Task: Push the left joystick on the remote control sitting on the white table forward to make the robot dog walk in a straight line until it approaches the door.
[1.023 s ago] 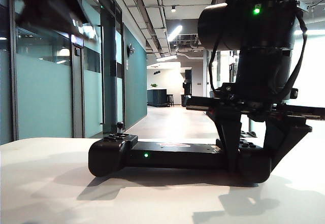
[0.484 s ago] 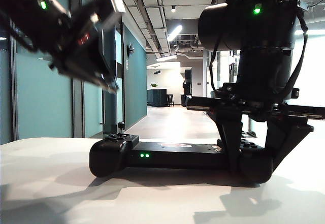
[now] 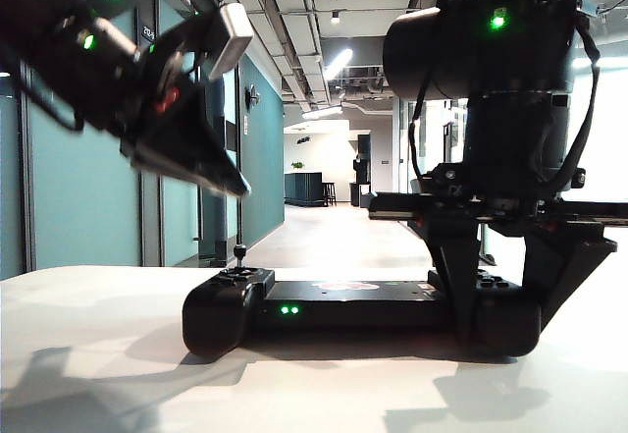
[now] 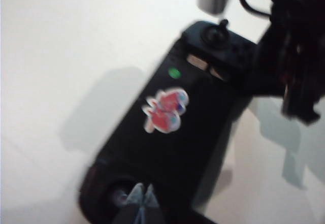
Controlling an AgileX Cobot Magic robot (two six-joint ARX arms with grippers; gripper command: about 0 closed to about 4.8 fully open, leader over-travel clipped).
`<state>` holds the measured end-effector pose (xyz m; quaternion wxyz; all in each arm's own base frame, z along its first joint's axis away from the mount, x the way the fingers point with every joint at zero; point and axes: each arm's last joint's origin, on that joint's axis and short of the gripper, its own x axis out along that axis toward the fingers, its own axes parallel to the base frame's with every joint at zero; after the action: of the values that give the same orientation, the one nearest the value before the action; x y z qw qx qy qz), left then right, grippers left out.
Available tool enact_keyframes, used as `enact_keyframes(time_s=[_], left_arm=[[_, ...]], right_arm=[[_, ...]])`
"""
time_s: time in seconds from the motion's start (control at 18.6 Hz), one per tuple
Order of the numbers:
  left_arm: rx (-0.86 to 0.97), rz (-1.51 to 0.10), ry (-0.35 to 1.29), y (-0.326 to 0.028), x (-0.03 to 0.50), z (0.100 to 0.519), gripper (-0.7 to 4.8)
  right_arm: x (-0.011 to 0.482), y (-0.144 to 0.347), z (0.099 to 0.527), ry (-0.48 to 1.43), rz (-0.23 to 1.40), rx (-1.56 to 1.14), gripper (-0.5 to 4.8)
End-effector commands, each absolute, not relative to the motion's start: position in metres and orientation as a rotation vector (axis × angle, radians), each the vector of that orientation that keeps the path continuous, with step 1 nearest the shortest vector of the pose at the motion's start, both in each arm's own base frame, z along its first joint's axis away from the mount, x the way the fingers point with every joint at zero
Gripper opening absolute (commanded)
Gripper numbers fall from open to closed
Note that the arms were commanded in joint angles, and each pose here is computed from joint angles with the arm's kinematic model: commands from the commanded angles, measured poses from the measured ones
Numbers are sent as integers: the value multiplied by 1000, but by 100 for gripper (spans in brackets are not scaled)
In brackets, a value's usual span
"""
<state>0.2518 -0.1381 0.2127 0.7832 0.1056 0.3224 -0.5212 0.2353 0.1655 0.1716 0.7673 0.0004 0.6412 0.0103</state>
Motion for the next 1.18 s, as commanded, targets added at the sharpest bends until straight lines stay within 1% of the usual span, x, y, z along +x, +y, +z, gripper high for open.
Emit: enact_keyframes(time_s=[0.05,0.16,0.38,0.75,1.18], left_arm=[[221,-1153,669,-137,246,198,-5],[224,-1156,674,-136,244,194,-5],[220,-1179,627,-138,248,193,-6],[202,-1199,694,-142,255,172,-6],[220,-1166,695,-144,261,162,-6]], right_arm=[[234,163,170,1408,-1,-22,138],[233,163,170,1413,-1,-22,138],[233,163,170,1415,-2,-22,138],[233,163,170,1418,-4,-24,138],[233,163,170,1418,-3,-25,138]])
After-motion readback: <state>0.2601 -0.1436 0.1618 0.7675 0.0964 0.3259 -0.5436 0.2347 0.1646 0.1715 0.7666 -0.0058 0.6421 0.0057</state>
